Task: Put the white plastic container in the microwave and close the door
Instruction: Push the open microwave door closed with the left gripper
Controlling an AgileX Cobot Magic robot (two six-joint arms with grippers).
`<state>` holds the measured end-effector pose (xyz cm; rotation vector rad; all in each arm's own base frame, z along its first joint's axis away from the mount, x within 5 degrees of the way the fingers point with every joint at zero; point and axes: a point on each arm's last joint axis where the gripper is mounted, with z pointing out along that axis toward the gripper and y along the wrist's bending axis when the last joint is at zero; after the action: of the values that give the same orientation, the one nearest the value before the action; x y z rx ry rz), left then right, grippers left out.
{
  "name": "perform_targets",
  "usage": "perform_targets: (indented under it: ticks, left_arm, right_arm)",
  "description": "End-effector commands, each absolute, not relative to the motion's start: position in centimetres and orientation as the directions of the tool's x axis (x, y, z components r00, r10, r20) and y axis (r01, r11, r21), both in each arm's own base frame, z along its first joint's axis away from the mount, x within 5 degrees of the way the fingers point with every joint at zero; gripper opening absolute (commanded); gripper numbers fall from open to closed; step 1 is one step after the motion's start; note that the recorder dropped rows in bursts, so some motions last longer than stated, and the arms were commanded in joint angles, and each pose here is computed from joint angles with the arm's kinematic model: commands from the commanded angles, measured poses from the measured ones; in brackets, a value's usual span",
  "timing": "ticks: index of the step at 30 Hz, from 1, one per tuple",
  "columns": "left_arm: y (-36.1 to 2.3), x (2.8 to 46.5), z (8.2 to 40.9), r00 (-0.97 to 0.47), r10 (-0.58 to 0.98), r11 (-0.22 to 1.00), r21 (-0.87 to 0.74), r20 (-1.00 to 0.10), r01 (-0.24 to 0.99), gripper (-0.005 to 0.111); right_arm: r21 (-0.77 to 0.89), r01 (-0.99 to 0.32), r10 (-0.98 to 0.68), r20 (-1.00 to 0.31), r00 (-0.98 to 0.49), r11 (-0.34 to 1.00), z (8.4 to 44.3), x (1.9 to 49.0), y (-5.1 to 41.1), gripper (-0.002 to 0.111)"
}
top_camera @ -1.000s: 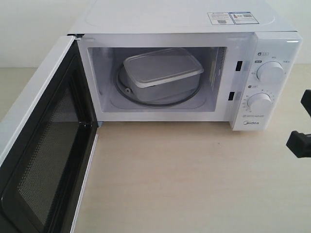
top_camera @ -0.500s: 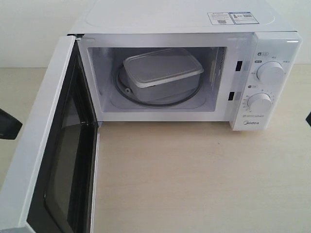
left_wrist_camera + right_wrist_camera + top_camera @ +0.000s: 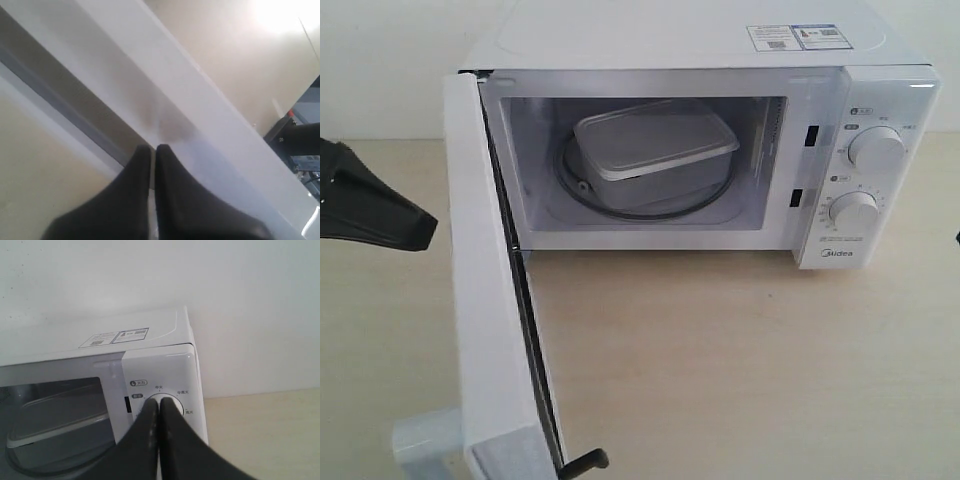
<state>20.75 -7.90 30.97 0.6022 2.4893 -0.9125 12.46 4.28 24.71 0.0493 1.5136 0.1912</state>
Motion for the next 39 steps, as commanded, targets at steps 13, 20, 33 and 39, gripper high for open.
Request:
perform_targets:
  ticks: [13, 20, 33, 39]
  left_arm:
    - [-9.9, 24.8, 29.3, -0.788, 0.135, 0.536, -0.625, -0.600, 0.568, 0.004]
    - [-11.8, 26.6, 28.6, -0.744, 0.094, 0.549, -0.589, -0.662, 0.593, 0.004]
    - [-12.5, 27.6, 31.5, -0.653, 0.130, 0.536, -0.501, -0.746, 0.679, 0.004]
    - [-12.3, 27.2, 31.4, -0.636, 0.191, 0.541, -0.460, -0.748, 0.703, 0.004]
  right_arm:
    - [0.167, -0.106, 0.174, -0.982, 0.066, 0.980, 24.8, 12.4, 4.3, 0.000]
    - [0.174, -0.105, 0.182, -0.981, 0.066, 0.979, 24.8, 12.4, 4.3, 0.000]
    - [0.075, -0.556, 0.224, -0.953, 0.206, 0.828, 28.4, 11.1, 8.6, 0.000]
    - [-0.045, -0.681, 0.057, -0.990, 0.126, 0.731, 29.4, 10.9, 10.7, 0.000]
